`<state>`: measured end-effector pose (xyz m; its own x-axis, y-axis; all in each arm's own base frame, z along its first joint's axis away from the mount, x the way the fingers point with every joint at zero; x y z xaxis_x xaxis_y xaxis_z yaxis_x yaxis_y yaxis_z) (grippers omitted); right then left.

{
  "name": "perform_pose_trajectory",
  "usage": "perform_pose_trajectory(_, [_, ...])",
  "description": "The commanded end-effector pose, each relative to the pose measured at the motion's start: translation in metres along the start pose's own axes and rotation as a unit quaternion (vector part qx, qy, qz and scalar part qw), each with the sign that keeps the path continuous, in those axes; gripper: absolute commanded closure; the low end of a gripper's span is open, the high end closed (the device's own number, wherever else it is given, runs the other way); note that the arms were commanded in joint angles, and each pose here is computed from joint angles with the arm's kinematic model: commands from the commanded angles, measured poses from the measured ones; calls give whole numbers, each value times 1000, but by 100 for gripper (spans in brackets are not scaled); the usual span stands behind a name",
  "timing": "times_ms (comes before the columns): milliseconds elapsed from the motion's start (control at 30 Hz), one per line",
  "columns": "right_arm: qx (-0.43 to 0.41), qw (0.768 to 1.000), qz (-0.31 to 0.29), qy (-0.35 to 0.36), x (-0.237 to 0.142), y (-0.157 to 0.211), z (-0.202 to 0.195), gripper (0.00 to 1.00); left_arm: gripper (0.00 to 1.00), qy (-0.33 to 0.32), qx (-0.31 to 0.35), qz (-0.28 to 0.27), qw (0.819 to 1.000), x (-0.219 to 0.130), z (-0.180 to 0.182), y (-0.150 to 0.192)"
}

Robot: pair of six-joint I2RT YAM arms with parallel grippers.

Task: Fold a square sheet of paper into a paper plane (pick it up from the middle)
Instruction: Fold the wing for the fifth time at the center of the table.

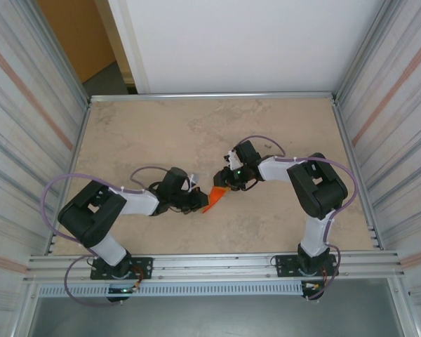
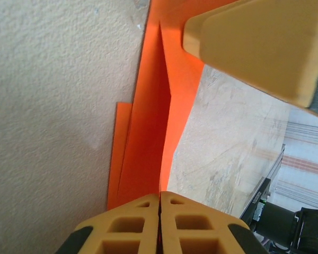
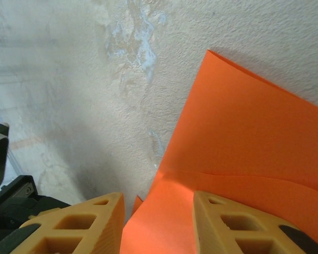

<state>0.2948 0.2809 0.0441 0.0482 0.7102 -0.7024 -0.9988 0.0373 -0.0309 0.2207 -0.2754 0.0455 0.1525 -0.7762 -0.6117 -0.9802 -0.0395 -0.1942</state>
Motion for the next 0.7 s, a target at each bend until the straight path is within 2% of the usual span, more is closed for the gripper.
perform_pose_trajectory(0, [-21, 999, -14, -22, -17, -3, 26, 61, 92, -22, -11, 9, 1000, 1, 16, 7])
perform_pose_trajectory(200, [-50, 998, -20, -38, -31, 10, 44, 60, 92, -29, -15, 9, 999, 2, 21, 11])
perform_pose_trajectory(667, [-76, 997, -28, 19, -23, 52, 35, 63, 92, -30, -13, 6, 999, 4, 24, 13])
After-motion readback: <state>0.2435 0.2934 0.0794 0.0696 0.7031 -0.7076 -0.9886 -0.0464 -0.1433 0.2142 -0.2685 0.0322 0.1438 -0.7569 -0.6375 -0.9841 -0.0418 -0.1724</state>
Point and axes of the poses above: each hand's point on the last joint's axis, 136 mm out from that joint toward the fingers, its own x axis out along the fingers, its own z axis along the line the jaws close on, y = z × x, the point moved 2 cm from there along -x, back along the fingers, and after that the axes turned 7 degrees about x, right-handed, at the moved point
